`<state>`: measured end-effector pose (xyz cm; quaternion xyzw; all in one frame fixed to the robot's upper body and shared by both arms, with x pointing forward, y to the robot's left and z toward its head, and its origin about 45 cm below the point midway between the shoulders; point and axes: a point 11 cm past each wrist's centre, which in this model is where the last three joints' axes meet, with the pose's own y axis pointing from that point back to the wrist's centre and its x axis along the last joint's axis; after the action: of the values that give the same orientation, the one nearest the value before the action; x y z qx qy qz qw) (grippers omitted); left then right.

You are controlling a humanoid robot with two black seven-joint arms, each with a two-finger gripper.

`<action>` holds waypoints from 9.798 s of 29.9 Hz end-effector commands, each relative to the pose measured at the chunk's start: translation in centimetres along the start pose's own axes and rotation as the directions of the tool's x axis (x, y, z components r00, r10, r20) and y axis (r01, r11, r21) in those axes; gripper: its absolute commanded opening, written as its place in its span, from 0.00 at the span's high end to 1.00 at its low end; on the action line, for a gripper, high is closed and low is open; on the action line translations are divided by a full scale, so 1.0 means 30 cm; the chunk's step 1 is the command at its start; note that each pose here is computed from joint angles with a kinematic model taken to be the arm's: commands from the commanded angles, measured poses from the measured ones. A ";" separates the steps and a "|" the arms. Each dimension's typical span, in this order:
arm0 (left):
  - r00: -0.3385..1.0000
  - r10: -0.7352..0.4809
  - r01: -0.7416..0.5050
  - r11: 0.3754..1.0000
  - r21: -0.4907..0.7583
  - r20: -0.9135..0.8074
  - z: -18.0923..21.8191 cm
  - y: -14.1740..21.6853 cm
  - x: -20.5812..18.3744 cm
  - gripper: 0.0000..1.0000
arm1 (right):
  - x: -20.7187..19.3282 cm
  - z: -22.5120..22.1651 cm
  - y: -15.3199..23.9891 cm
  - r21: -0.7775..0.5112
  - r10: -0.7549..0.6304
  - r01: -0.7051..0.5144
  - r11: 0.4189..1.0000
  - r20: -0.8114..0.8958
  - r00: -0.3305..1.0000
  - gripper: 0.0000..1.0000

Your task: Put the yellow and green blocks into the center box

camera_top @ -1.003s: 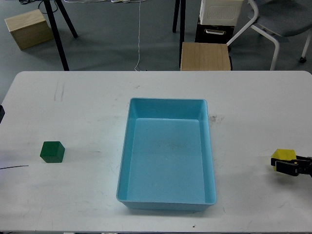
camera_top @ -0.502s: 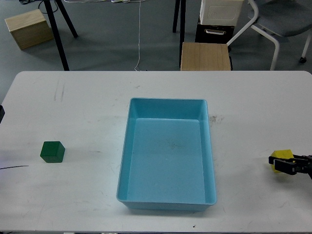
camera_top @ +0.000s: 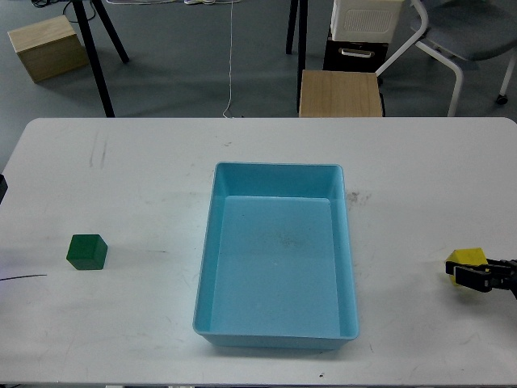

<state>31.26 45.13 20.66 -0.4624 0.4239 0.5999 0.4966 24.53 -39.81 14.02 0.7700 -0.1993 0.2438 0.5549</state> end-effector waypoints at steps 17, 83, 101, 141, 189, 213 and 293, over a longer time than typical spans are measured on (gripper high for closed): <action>1.000 -0.002 0.002 1.000 -0.003 0.000 0.004 -0.001 -0.004 0.00 | 0.034 -0.007 0.008 0.027 0.055 -0.055 0.998 -0.002 0.998 0.60; 1.000 0.016 -0.016 1.000 -0.014 0.025 0.037 0.017 0.011 0.00 | 0.306 -0.879 -0.421 0.523 -0.115 0.173 0.835 -0.143 0.983 0.62; 0.999 0.020 -0.020 1.000 -0.018 0.031 0.048 0.020 0.013 0.00 | 0.294 -0.869 -0.447 0.496 -0.124 0.176 0.850 -0.137 0.983 0.03; 0.999 0.009 -0.009 1.000 -0.012 0.041 0.060 0.013 0.000 0.00 | 0.562 0.028 0.318 -0.033 0.397 -0.521 0.853 0.688 0.608 0.01; 0.568 -0.042 -0.130 0.982 0.140 0.822 0.612 0.050 -0.483 0.00 | 0.465 0.067 0.257 -0.105 0.438 -0.517 0.850 0.686 0.581 0.01; -0.853 -0.400 -0.224 0.861 0.456 0.336 0.154 0.028 -0.920 0.00 | 0.461 0.058 0.244 -0.101 0.436 -0.519 0.849 0.688 0.580 0.01; -0.600 -0.786 -0.766 0.512 0.388 -0.147 -0.175 0.009 0.028 0.00 | 0.465 0.043 0.225 -0.091 0.433 -0.524 0.847 0.689 0.581 0.01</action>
<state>30.80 39.56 17.07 0.6429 -0.2443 0.1053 0.7183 31.94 -43.85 27.22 0.7508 -0.5769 0.0942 0.3075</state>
